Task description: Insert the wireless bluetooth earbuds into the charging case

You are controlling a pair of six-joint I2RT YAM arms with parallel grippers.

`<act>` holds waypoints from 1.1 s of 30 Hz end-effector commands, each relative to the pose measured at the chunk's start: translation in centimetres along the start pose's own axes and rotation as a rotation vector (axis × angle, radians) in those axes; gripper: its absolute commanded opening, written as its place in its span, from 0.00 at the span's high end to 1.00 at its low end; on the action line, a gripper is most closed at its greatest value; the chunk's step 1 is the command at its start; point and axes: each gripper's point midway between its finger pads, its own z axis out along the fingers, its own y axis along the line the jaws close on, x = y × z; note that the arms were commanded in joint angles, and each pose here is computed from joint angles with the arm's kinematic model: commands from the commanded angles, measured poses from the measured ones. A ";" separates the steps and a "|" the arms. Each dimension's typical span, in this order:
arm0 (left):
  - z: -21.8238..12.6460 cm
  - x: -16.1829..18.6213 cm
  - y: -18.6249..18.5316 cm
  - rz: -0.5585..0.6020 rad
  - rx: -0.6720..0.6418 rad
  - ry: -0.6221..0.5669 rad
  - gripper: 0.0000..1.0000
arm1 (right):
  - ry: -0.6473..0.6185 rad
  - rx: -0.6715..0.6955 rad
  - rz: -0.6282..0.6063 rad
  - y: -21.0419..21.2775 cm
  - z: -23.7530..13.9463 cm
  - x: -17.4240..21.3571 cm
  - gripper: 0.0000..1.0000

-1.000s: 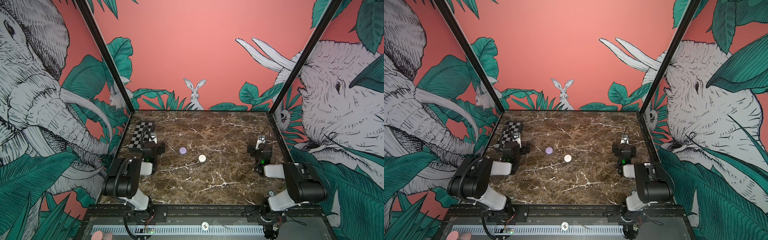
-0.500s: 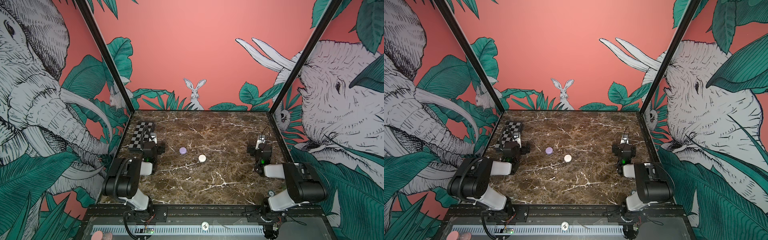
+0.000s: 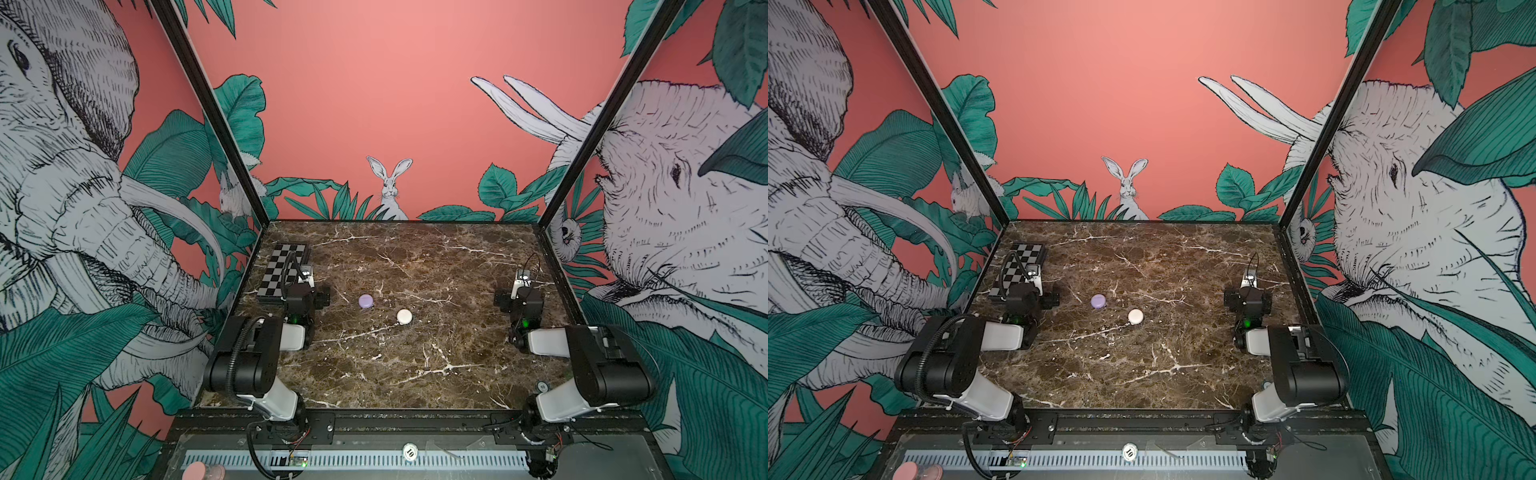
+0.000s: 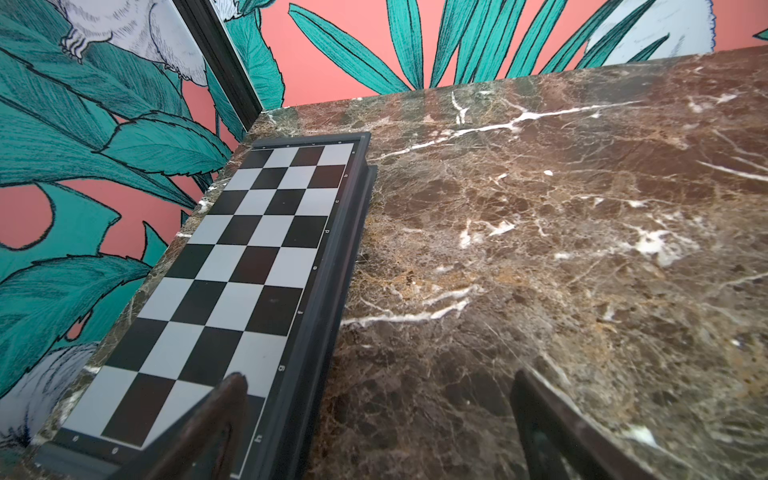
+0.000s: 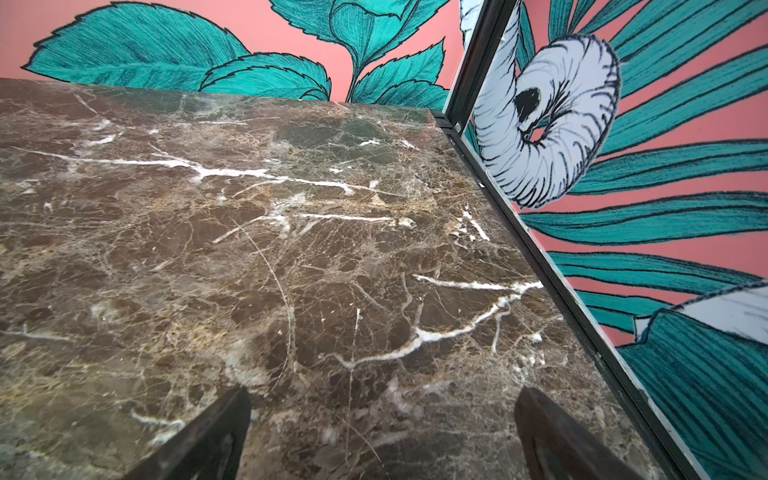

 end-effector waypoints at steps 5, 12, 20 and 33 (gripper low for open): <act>-0.4 -1.0 0.3 0.003 -0.001 -0.038 0.01 | -0.038 0.001 0.018 0.0 0.0 -1.1 0.02; -0.4 -1.1 0.3 0.002 -0.001 -0.041 0.01 | -0.038 0.001 0.015 0.0 0.0 -1.1 0.02; -0.4 -1.0 0.3 0.003 0.000 -0.040 0.01 | -0.031 -0.123 -0.041 2.2 0.2 -1.2 0.02; -0.5 -1.0 0.3 0.002 0.000 -0.039 0.01 | -0.025 -0.167 -0.033 2.6 0.3 -1.2 0.02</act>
